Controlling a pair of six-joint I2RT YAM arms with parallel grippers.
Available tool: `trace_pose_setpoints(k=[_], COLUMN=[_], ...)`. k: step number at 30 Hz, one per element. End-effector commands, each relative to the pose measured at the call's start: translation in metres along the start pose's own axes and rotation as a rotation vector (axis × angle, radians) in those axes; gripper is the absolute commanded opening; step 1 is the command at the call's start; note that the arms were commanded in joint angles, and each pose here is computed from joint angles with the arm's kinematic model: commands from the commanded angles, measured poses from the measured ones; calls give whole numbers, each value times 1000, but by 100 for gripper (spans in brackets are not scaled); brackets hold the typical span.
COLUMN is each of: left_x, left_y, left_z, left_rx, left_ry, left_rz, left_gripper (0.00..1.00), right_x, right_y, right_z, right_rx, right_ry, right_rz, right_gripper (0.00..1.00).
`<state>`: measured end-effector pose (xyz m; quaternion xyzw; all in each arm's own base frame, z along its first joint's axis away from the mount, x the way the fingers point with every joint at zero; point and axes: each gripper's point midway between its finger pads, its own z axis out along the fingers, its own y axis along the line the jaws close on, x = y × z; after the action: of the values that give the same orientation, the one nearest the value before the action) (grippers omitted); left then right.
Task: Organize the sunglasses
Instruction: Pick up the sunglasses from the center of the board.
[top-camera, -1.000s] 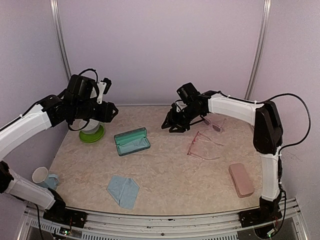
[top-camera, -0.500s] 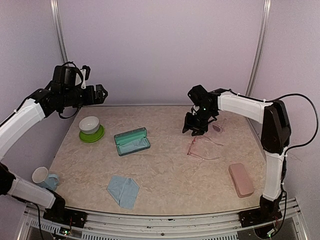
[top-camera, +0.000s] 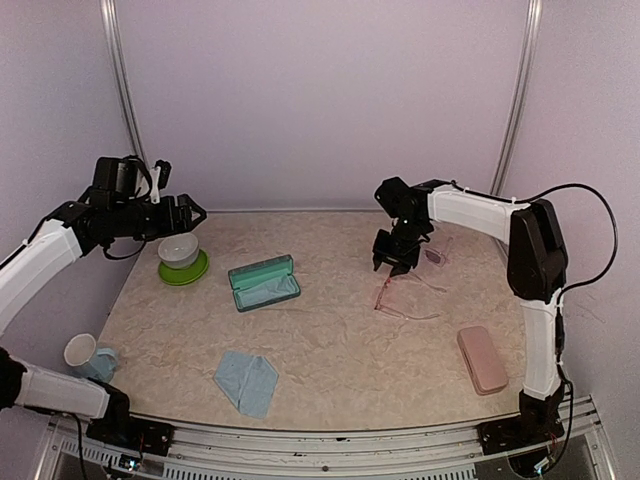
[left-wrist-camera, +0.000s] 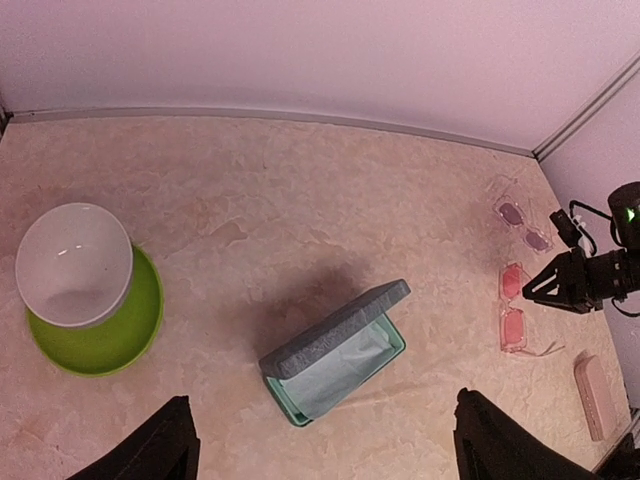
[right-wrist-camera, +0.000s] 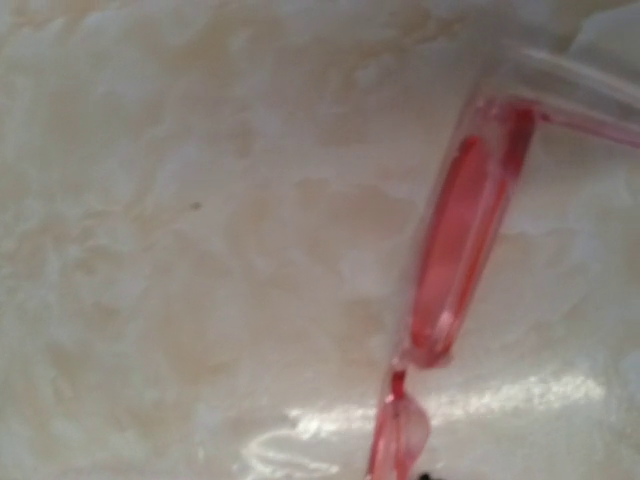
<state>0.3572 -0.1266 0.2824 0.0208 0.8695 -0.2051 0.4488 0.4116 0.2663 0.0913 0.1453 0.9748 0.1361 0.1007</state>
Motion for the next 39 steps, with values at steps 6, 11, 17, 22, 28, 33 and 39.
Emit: trace_pose_setpoints(k=[6, 11, 17, 22, 28, 33, 39], left_x=[3, 4, 0, 2, 0, -3, -3], left_y=[-19, -21, -22, -21, -21, -22, -21], left_z=[6, 11, 15, 18, 23, 25, 25], left_rx=[100, 115, 122, 116, 120, 118, 114], left_ry=[29, 41, 42, 51, 47, 50, 53], left_rz=[-41, -19, -22, -18, -24, -18, -14], left_gripper=[80, 78, 74, 73, 72, 72, 71], right_x=[-8, -10, -20, -31, -39, -44, -45], right_y=[-13, -22, -29, -37, -36, -31, -32], right_z=[13, 18, 24, 28, 34, 38, 42], right_rx=[57, 81, 91, 98, 73, 56, 63], right_ry=[5, 9, 1, -2, -6, -8, -6], right_rz=[52, 54, 71, 77, 79, 75, 70], right_gripper=[40, 39, 37, 34, 29, 24, 13])
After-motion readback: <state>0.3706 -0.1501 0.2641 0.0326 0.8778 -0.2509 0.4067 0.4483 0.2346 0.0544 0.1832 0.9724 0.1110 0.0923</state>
